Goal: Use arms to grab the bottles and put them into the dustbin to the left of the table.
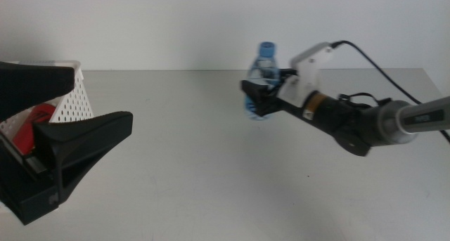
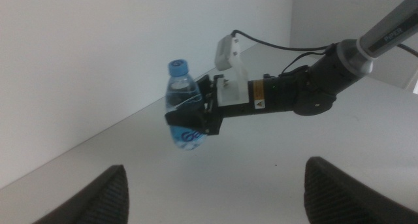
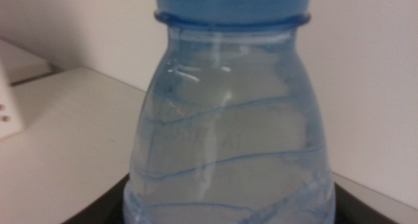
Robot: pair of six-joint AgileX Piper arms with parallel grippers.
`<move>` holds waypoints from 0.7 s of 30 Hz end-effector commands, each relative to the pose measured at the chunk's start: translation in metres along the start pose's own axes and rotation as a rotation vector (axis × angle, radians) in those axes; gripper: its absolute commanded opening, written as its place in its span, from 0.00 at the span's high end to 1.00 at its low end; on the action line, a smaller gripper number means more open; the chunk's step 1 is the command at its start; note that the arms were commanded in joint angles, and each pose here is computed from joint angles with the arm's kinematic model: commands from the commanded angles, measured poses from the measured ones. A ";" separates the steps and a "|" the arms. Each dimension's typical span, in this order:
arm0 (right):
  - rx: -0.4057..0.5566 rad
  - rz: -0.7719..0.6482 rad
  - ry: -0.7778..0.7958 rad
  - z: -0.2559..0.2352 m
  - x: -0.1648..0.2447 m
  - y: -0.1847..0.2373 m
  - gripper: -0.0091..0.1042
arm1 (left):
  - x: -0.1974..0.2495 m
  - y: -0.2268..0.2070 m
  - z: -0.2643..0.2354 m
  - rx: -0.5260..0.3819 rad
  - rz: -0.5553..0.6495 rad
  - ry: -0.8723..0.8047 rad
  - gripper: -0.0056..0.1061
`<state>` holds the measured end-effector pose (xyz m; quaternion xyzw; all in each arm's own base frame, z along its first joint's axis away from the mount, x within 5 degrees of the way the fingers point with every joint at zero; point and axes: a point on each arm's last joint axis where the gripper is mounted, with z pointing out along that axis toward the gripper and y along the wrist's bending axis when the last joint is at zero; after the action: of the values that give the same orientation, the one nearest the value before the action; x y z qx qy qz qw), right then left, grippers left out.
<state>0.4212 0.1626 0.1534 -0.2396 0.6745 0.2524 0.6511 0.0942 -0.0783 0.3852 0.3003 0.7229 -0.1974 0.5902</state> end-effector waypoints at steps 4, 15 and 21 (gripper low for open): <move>-0.207 -0.040 -0.155 0.031 -0.056 0.064 0.93 | -0.015 0.001 -0.003 -0.010 -0.020 -0.102 0.15; -0.314 -0.027 -0.086 0.044 -0.028 0.111 0.93 | -0.015 0.001 -0.003 -0.010 -0.020 -0.102 0.15; -0.302 -0.008 -0.054 0.044 -0.024 0.110 0.83 | -0.015 0.001 -0.003 -0.010 -0.020 -0.102 0.15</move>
<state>0.3836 0.2701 0.1324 -0.3437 0.6679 0.3277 0.5731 0.0942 -0.0783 0.3852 0.3003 0.7229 -0.1974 0.5902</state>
